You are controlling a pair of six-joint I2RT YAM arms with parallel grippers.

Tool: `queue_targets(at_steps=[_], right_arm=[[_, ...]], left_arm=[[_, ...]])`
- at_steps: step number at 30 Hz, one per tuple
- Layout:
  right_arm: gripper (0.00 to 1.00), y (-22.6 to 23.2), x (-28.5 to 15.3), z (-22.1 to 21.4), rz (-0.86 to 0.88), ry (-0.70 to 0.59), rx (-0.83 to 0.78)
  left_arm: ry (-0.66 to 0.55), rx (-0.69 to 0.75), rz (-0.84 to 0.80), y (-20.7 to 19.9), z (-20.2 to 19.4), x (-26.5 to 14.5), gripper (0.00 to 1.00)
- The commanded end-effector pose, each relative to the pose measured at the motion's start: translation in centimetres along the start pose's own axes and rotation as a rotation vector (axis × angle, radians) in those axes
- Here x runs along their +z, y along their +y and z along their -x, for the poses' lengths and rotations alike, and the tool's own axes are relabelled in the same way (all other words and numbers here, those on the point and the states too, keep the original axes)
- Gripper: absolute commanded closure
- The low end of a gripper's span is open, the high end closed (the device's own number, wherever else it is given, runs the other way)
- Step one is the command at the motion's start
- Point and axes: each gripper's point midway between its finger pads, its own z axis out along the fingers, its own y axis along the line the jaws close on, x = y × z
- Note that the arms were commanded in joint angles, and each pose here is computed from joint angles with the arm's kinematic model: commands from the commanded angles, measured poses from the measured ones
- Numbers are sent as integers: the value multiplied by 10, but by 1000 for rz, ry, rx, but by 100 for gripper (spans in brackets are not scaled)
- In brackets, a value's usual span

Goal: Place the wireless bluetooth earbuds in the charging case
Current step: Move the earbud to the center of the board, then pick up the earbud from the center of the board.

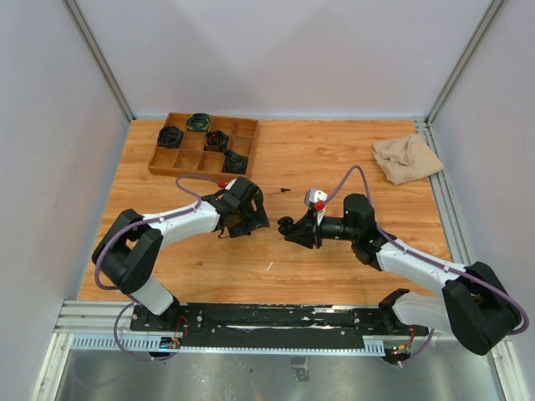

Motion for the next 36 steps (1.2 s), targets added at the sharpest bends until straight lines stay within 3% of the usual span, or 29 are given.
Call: queue_targets(at_steps=[1,8,19,28,36], right_arm=[[94,-4,-2,6,-14,-11,-26],[94,-5,-2,6,-20,-9,-29],[94,-5,-1,5,-18,-5,-26],[94,-5,-1,5,-18,-4,-26],[94,-5,-1,5,-14,-3,-24]], left_arm=[[-36,44,-14,-6,13,-4,20],[-32,122,47,2,17,1,19],[-21,323,-55,-24,25,11,19],[56,337,-22,-14,9,30,19],[50,311,56,9,6,22,18]])
